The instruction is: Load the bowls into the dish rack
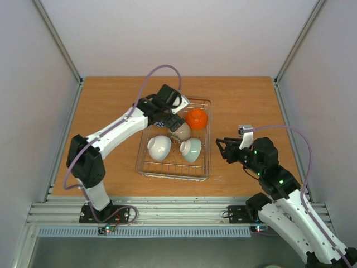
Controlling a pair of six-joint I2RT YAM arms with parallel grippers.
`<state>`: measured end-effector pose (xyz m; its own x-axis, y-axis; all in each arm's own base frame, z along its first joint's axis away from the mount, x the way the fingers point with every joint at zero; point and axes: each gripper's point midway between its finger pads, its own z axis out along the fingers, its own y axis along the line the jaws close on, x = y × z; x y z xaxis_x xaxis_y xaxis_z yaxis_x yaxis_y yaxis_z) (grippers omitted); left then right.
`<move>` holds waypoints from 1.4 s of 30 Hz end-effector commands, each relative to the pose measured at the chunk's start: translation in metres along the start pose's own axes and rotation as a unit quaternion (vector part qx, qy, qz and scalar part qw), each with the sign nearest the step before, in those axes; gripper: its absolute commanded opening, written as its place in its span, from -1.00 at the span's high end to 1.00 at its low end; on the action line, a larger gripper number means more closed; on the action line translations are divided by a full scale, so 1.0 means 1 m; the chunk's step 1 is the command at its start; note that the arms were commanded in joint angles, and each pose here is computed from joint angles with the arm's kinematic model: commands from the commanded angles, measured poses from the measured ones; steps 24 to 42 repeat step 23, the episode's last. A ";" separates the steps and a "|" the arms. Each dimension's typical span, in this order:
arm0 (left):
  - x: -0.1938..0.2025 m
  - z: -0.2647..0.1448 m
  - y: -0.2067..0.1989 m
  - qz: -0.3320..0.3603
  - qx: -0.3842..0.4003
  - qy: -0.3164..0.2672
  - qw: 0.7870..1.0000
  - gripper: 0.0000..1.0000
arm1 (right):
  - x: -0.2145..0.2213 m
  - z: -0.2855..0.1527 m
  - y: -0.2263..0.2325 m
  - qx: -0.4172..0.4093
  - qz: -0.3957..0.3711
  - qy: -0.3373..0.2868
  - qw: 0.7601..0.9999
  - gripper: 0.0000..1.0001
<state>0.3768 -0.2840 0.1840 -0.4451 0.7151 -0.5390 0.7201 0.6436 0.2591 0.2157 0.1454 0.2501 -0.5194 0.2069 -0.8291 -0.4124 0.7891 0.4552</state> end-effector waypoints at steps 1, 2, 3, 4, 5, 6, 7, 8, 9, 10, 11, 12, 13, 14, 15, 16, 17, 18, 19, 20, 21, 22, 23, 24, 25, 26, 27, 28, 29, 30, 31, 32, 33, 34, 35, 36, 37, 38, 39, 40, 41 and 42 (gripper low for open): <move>-0.011 -0.034 0.032 -0.053 -0.015 -0.063 0.997 -0.99 | -0.003 0.005 -0.005 0.027 -0.001 0.018 0.999 0.05; -0.010 -0.042 0.039 -0.062 -0.020 -0.072 0.995 -0.99 | -0.002 0.009 -0.013 0.049 0.003 0.025 0.998 0.01; -0.008 -0.050 0.047 -0.069 -0.026 -0.081 0.994 -0.99 | 0.000 0.011 -0.020 0.070 0.007 0.033 0.997 -0.02; -0.007 -0.060 0.055 -0.077 -0.035 -0.091 0.992 -0.99 | 0.002 0.013 -0.027 0.091 0.011 0.043 0.995 -0.05; -0.005 -0.068 0.063 -0.084 -0.044 -0.099 0.991 -0.99 | 0.005 0.016 -0.034 0.109 0.013 0.054 0.992 -0.07; -0.003 -0.077 0.072 -0.091 -0.054 -0.107 0.989 -0.99 | 0.007 0.017 -0.042 0.135 0.014 0.061 0.989 -0.09; 0.000 -0.085 0.081 -0.099 -0.065 -0.113 0.987 -0.99 | 0.008 0.018 -0.049 0.155 0.015 0.071 0.985 -0.13; 0.004 -0.092 0.090 -0.108 -0.074 -0.117 0.985 -0.99 | 0.009 0.019 -0.055 0.174 0.017 0.078 0.982 -0.15; 0.009 -0.099 0.100 -0.119 -0.082 -0.119 0.982 -0.99 | 0.011 0.019 -0.060 0.190 0.018 0.086 0.978 -0.16; 0.014 -0.104 0.108 -0.130 -0.090 -0.121 0.980 -0.99 | 0.011 0.020 -0.062 0.199 0.018 0.091 0.976 -0.16; 0.023 -0.110 0.121 -0.147 -0.100 -0.122 0.977 -0.99 | 0.010 0.020 -0.063 0.203 0.018 0.094 0.975 -0.16; 0.029 -0.114 0.129 -0.157 -0.105 -0.124 0.974 -0.99 | 0.010 0.020 -0.063 0.206 0.017 0.096 0.974 -0.16; 0.036 -0.117 0.134 -0.166 -0.108 -0.125 0.972 -0.99 | 0.009 0.020 -0.064 0.210 0.016 0.097 0.973 -0.17; 0.045 -0.119 0.140 -0.175 -0.114 -0.123 0.970 -0.99 | 0.008 0.020 -0.066 0.216 0.016 0.097 0.971 -0.17; 0.051 -0.121 0.144 -0.182 -0.116 -0.126 0.968 -0.99 | 0.007 0.019 -0.067 0.222 0.015 0.096 0.970 -0.17; 0.059 -0.122 0.149 -0.191 -0.118 -0.125 0.966 -0.99 | 0.007 0.018 -0.069 0.228 0.014 0.096 0.969 -0.17; 0.068 -0.124 0.155 -0.201 -0.125 -0.123 0.964 -0.99 | 0.006 0.017 -0.071 0.233 0.013 0.095 0.968 -0.16; 0.074 -0.124 0.157 -0.210 -0.119 -0.125 0.962 -0.99 | 0.005 0.016 -0.071 0.234 0.011 0.094 0.968 -0.15; 0.081 -0.124 0.159 -0.220 -0.118 -0.127 0.960 -0.99 | 0.005 0.016 -0.072 0.236 0.010 0.093 0.967 -0.15; 0.088 -0.125 0.162 -0.229 -0.116 -0.128 0.958 -0.99 | 0.005 0.016 -0.072 0.237 0.009 0.093 0.967 -0.14; 0.095 -0.124 0.163 -0.239 -0.114 -0.127 0.956 -0.99 | 0.005 0.016 -0.073 0.242 0.008 0.093 0.966 -0.14; 0.100 -0.125 0.165 -0.247 -0.113 -0.129 0.954 -0.99 | 0.004 0.016 -0.075 0.247 0.007 0.094 0.964 -0.14; 0.104 -0.126 0.166 -0.254 -0.110 -0.131 0.952 -0.99 | 0.003 0.015 -0.077 0.254 0.006 0.094 0.963 -0.15; 0.104 -0.126 0.166 -0.254 -0.110 -0.131 0.952 -0.99 | 0.003 0.015 -0.077 0.254 0.006 0.094 0.963 -0.15; 0.104 -0.126 0.166 -0.254 -0.110 -0.131 0.952 -0.99 | 0.003 0.015 -0.077 0.254 0.006 0.094 0.963 -0.15; 0.104 -0.126 0.166 -0.254 -0.110 -0.131 0.952 -0.99 | 0.003 0.015 -0.077 0.254 0.006 0.094 0.963 -0.15; 0.104 -0.126 0.166 -0.254 -0.110 -0.131 0.952 -0.99 | 0.003 0.015 -0.077 0.254 0.006 0.094 0.963 -0.15; 0.104 -0.126 0.166 -0.254 -0.110 -0.131 0.952 -0.99 | 0.003 0.015 -0.077 0.254 0.006 0.094 0.963 -0.15; 0.104 -0.126 0.166 -0.254 -0.110 -0.131 0.952 -0.99 | 0.003 0.015 -0.077 0.254 0.006 0.094 0.963 -0.15; 0.104 -0.126 0.166 -0.254 -0.110 -0.131 0.952 -0.99 | 0.003 0.015 -0.077 0.254 0.006 0.094 0.963 -0.15; 0.104 -0.126 0.166 -0.254 -0.110 -0.131 0.952 -0.99 | 0.003 0.015 -0.077 0.254 0.006 0.094 0.963 -0.15; 0.104 -0.126 0.166 -0.254 -0.110 -0.131 0.952 -0.99 | 0.003 0.015 -0.077 0.254 0.006 0.094 0.963 -0.15; 0.104 -0.126 0.166 -0.254 -0.110 -0.131 0.952 -0.99 | 0.003 0.015 -0.077 0.254 0.006 0.094 0.963 -0.15; 0.104 -0.126 0.166 -0.254 -0.110 -0.131 0.952 -0.99 | 0.003 0.015 -0.077 0.254 0.006 0.094 0.963 -0.15; 0.104 -0.126 0.166 -0.254 -0.110 -0.131 0.952 -0.99 | 0.003 0.015 -0.077 0.254 0.006 0.094 0.963 -0.15; 0.104 -0.126 0.166 -0.254 -0.110 -0.131 0.952 -0.99 | 0.003 0.015 -0.077 0.254 0.006 0.094 0.963 -0.15; 0.104 -0.126 0.166 -0.254 -0.110 -0.131 0.952 -0.99 | 0.003 0.015 -0.077 0.254 0.006 0.094 0.963 -0.15; 0.104 -0.126 0.166 -0.254 -0.110 -0.131 0.952 -0.99 | 0.003 0.015 -0.077 0.254 0.006 0.094 0.963 -0.15; 0.104 -0.126 0.166 -0.254 -0.110 -0.131 0.952 -0.99 | 0.003 0.015 -0.077 0.254 0.006 0.094 0.963 -0.15; 0.104 -0.126 0.166 -0.254 -0.110 -0.131 0.952 -0.99 | 0.003 0.015 -0.077 0.254 0.006 0.094 0.963 -0.15; 0.104 -0.126 0.166 -0.254 -0.110 -0.131 0.952 -0.99 | 0.003 0.015 -0.077 0.254 0.006 0.094 0.963 -0.15; 0.104 -0.126 0.166 -0.254 -0.110 -0.131 0.952 -0.99 | 0.003 0.015 -0.077 0.254 0.006 0.094 0.963 -0.15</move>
